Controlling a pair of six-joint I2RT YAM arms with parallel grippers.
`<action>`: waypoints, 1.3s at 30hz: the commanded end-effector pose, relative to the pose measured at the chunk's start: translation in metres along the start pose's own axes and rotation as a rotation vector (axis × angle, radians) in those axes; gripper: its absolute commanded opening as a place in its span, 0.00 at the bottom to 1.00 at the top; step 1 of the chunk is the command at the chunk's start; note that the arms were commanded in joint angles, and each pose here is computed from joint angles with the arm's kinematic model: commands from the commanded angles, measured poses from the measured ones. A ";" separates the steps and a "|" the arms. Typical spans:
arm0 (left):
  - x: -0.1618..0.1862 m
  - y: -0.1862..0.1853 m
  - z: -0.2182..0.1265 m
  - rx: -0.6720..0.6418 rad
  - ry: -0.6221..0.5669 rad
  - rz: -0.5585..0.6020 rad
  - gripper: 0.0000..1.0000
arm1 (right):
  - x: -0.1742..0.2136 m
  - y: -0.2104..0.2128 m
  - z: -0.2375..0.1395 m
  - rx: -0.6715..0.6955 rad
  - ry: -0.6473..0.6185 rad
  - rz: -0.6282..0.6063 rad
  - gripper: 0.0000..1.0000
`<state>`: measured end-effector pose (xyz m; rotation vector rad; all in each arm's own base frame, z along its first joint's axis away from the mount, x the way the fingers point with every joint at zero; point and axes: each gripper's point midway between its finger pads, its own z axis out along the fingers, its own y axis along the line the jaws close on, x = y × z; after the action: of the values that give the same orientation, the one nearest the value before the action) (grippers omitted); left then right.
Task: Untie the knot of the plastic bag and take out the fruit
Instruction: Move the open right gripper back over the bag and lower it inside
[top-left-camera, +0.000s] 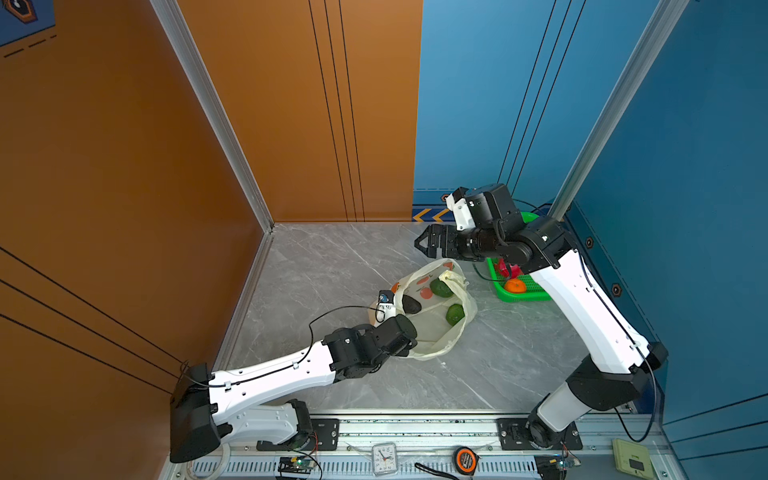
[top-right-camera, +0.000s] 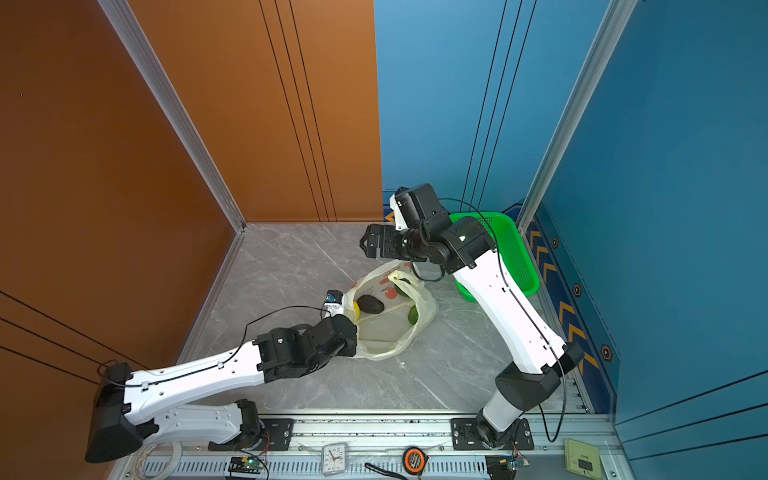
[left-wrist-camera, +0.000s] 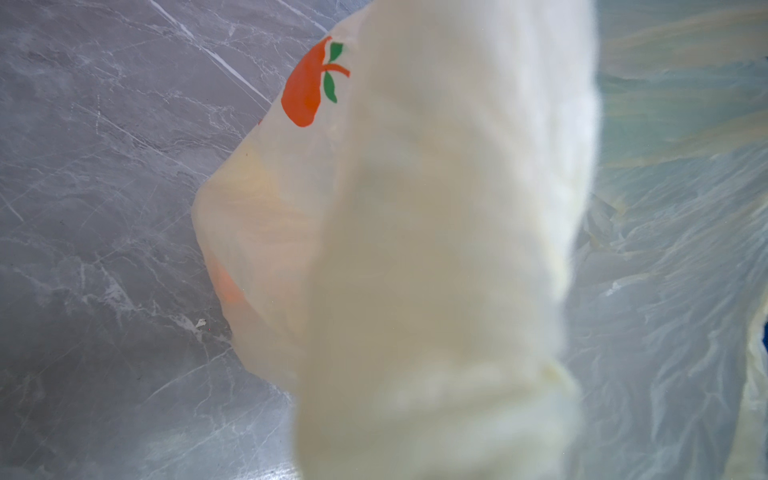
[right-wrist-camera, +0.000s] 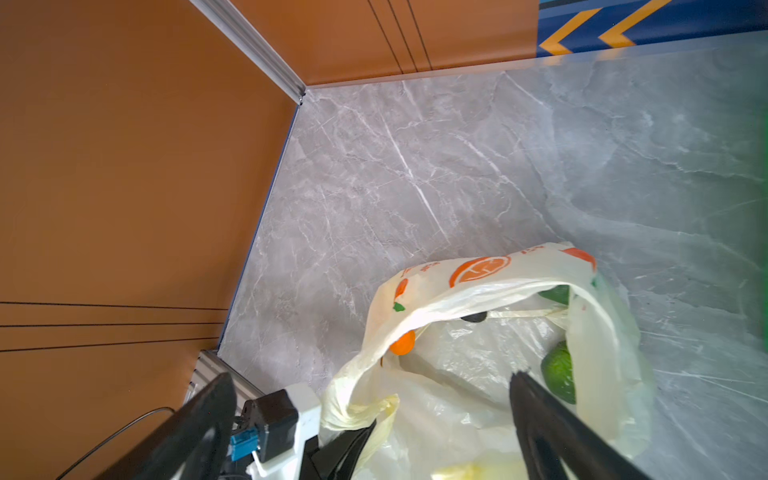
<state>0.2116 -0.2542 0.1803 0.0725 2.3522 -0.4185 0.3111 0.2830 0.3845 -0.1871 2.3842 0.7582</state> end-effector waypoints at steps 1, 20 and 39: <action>-0.016 -0.008 -0.012 0.025 -0.056 0.013 0.00 | 0.023 0.013 0.020 0.021 0.085 0.014 0.98; -0.021 -0.002 -0.018 0.023 -0.084 0.002 0.00 | 0.113 -0.037 0.074 0.302 0.341 -0.101 0.90; -0.023 0.005 -0.020 0.012 -0.101 -0.037 0.00 | 0.121 -0.081 0.051 0.385 0.260 -0.153 0.91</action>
<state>0.2124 -0.2491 0.1962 0.0651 2.3012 -0.4373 0.2626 0.2567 0.2082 -0.3634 2.7707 0.1526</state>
